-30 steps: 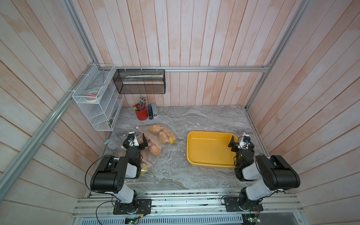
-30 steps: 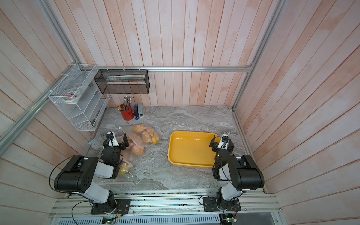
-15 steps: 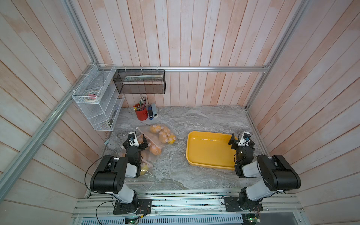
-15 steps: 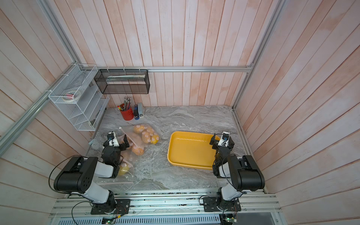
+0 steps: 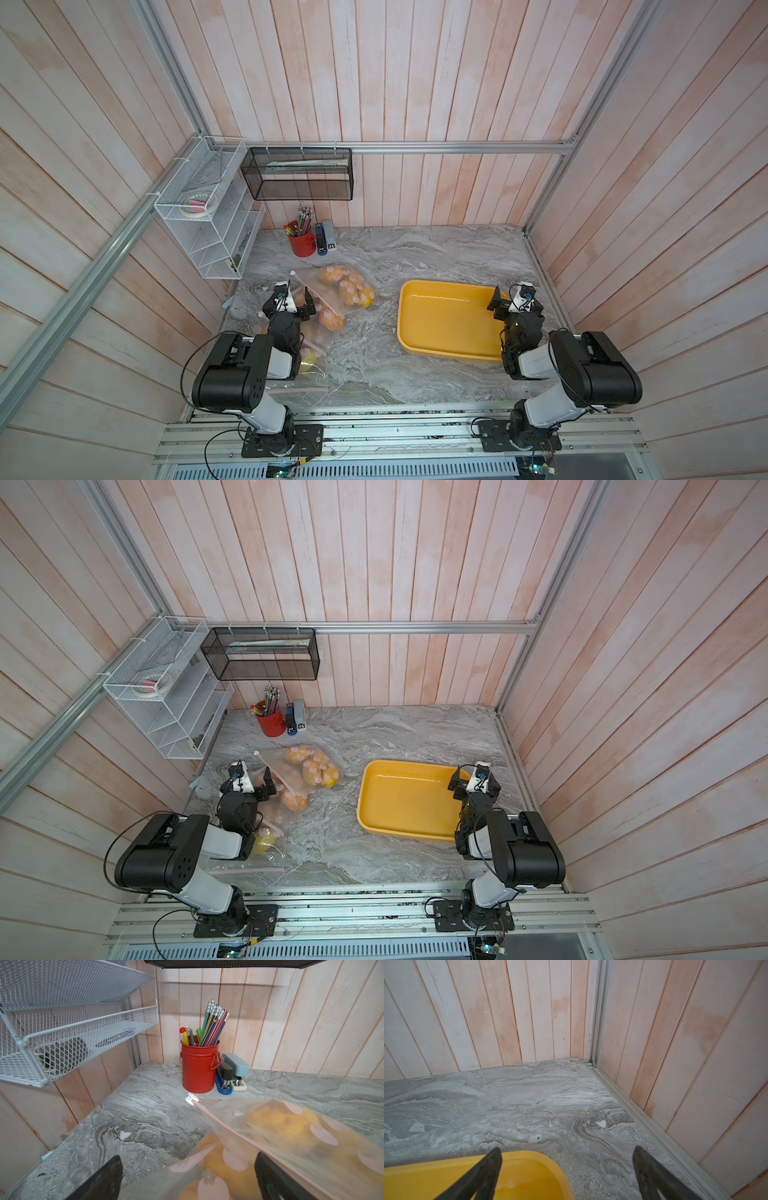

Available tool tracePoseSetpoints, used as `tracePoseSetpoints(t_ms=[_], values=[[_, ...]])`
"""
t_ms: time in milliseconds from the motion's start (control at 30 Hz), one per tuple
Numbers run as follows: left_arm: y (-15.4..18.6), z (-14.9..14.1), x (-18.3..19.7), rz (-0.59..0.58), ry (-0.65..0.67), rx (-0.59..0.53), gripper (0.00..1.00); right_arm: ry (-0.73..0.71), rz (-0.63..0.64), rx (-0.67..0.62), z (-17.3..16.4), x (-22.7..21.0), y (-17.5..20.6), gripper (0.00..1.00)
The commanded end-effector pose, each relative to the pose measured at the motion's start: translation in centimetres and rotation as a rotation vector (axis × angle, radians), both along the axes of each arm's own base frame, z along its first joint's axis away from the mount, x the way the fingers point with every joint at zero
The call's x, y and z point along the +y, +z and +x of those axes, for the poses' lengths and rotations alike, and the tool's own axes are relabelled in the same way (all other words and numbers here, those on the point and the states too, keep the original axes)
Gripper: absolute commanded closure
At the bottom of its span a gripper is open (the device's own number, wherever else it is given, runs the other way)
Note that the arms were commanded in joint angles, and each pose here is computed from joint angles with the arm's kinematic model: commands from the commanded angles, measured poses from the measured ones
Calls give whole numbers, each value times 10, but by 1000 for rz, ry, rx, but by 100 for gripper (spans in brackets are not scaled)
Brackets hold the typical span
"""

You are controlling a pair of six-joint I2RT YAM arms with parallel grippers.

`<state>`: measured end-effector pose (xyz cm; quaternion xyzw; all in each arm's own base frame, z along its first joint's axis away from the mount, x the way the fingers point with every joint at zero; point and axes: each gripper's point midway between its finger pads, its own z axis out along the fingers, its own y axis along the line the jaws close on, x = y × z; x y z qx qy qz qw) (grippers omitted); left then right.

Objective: Put the potatoes into a zipper bag and zip it
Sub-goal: Reset both arms

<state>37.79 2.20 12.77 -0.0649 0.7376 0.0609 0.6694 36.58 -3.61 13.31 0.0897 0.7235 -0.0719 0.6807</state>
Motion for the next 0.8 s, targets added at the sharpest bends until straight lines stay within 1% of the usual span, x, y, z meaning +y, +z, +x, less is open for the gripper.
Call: tracePoseSetpoints(t_ms=[0,33,67,100,133,167,267,367,400,500,767], values=[[6,2,1,4,2,-15,0,3,12,-1,2,0,0,2],[7,2,1,4,3,-16,0,10,9,-3,1,1,0,2],[6,2,1,4,2,-15,0,27,-23,-21,-4,7,4,2],[6,2,1,4,2,-15,0,-12,-61,-59,-20,7,10,2],[6,2,1,5,2,-16,0,-47,-36,-122,-37,4,18,2],[7,2,1,5,1,-15,0,12,-12,-171,-52,7,23,2],[6,2,1,4,2,-14,0,34,-29,-114,-39,10,17,2],[7,3,1,4,2,-16,0,68,-48,-103,-21,17,15,2],[6,2,1,5,0,-15,0,64,-57,-93,-16,17,14,2],[6,2,1,5,2,-14,0,27,-36,-4,-1,12,2,2],[7,2,1,5,2,-16,0,30,-21,-11,0,9,2,2]])
